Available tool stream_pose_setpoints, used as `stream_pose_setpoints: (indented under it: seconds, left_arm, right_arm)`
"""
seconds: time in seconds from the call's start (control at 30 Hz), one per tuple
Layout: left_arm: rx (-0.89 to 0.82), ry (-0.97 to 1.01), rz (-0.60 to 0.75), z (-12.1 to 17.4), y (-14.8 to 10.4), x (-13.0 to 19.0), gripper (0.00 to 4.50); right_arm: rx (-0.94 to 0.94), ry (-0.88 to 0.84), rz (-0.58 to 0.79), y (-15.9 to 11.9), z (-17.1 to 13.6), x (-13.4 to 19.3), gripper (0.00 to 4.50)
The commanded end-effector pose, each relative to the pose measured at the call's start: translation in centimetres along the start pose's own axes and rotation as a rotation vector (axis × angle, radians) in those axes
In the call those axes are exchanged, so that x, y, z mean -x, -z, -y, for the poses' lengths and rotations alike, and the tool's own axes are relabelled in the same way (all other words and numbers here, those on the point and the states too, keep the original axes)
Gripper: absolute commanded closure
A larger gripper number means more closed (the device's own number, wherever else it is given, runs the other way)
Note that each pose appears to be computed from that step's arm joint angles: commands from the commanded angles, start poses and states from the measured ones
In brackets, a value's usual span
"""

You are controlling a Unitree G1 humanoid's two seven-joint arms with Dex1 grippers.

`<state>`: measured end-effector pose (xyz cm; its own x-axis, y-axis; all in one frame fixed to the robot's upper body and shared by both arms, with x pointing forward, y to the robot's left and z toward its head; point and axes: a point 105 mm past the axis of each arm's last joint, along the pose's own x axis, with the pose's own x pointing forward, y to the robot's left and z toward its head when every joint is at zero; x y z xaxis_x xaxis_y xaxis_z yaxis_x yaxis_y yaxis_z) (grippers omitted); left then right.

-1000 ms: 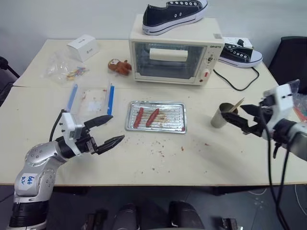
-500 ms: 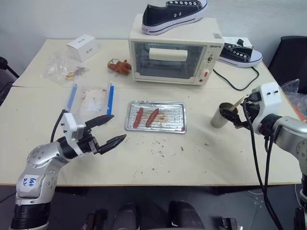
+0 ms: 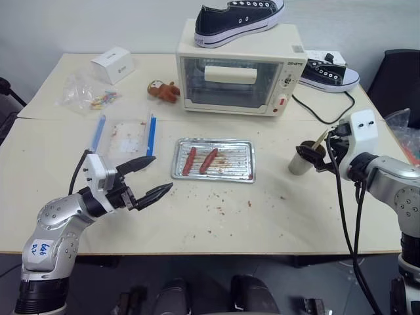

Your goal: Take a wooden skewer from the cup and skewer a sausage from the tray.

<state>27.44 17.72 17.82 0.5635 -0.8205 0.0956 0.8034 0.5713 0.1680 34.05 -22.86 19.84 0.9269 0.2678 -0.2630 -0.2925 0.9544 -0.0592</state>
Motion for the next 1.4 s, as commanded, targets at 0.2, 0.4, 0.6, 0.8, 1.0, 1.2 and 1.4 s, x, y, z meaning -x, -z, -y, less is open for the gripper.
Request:
stream_pose_setpoints:
  seconds: [0.2, 0.4, 0.6, 0.8, 1.0, 1.2, 1.4]
  left_arm:
    - [-0.047, 0.007, 0.015, 0.2, -1.0, -0.2, 0.01]
    - [-0.048, 0.004, 0.012, 0.2, -1.0, -0.1, 0.01]
    - [-0.049, 0.000, 0.013, 0.1, -1.0, 0.0, 0.01]
    - [-0.050, -0.003, 0.014, 0.1, -0.9, 0.0, 0.01]
    - [-0.052, -0.007, 0.017, 0.1, -0.9, 0.1, 0.01]
    - [-0.051, -0.009, 0.017, 0.1, -0.7, 0.1, 0.01]
    - [-0.053, -0.006, 0.019, 0.0, -0.6, 0.0, 0.01]
  right_arm:
    - [0.025, -0.022, 0.049, -1.5, 0.2, -0.1, 0.00]
    - [0.031, -0.036, 0.057, -1.6, 0.0, -0.7, 0.00]
    - [0.003, -0.092, 0.094, -1.8, -0.8, -1.2, 0.00]
    - [0.027, -0.168, 0.124, -2.3, -1.9, -1.1, 0.00]
    - [0.079, -0.263, 0.166, -3.3, -2.8, 0.1, 0.00]
    - [0.162, -0.322, 0.115, -2.9, -2.3, 1.5, 0.00]
    - [0.218, -0.328, 0.174, -3.9, -2.3, 1.7, 0.00]
